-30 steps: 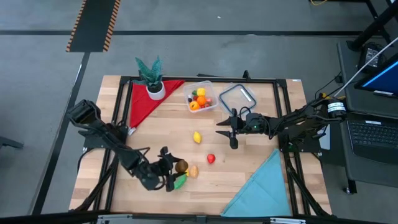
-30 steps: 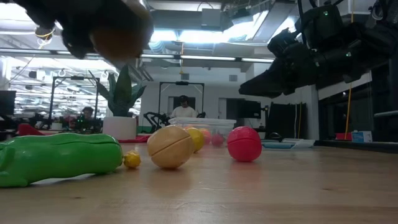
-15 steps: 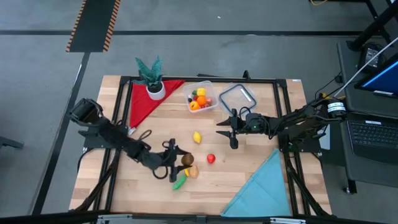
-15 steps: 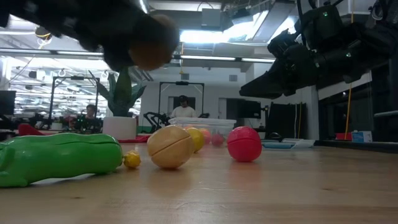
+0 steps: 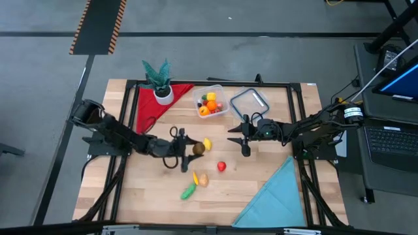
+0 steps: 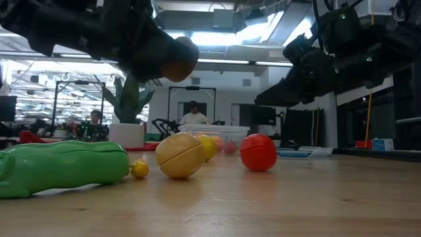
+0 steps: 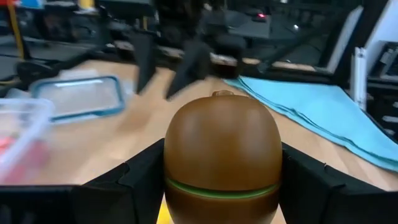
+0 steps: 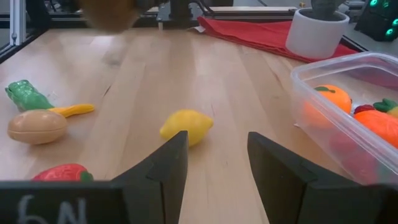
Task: Pick and placing Produce into tupperware
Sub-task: Put the brown kiwi into the transparent container
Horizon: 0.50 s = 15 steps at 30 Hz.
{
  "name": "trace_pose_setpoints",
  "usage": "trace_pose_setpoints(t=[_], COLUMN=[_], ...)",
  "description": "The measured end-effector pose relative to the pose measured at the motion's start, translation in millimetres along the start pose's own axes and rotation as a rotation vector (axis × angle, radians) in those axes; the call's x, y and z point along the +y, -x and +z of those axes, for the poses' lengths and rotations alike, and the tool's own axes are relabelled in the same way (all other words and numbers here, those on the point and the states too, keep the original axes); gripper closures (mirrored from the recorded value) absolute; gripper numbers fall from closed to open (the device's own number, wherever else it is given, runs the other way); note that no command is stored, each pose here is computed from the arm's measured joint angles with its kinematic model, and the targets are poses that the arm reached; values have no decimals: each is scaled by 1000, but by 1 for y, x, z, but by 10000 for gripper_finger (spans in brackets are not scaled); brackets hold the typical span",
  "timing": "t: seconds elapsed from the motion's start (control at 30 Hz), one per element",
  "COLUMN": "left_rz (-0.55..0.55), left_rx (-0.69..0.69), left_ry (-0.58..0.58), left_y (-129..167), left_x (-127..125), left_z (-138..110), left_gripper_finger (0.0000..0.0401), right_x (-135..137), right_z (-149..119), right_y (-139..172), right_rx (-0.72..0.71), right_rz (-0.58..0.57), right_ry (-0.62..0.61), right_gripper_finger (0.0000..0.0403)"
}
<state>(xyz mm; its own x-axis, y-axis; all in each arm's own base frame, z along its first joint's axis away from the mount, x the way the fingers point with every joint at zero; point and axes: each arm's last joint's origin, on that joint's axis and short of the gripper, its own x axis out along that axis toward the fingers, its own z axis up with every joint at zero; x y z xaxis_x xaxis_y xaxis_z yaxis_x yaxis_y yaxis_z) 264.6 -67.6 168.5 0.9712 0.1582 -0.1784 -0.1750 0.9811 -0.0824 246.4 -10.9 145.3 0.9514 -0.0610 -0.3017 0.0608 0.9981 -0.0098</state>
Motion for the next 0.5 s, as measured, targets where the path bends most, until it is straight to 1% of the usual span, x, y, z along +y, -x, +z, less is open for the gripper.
trace_pose_setpoints(t=[0.07, 0.13, 0.23, 0.5], left_rz=[26, 59, 145, 290], left_rx=[-11, -28, -48, -57], left_ry=[-1, 22, 56, 37], left_y=[3, 3, 2, -5], left_x=[9, 18, 31, 62], left_z=[3, 7, 10, 14], left_gripper_finger=[163, 163, 163, 163], right_x=[0, 0, 0, -1], right_z=[0, 0, 0, 0], right_y=[0, 0, 0, 0], right_rx=[4, 5, 4, -2], right_rz=[0, 0, -2, -13], right_ry=[0, 0, 0, 0], right_gripper_finger=[234, 234, 234, 234])
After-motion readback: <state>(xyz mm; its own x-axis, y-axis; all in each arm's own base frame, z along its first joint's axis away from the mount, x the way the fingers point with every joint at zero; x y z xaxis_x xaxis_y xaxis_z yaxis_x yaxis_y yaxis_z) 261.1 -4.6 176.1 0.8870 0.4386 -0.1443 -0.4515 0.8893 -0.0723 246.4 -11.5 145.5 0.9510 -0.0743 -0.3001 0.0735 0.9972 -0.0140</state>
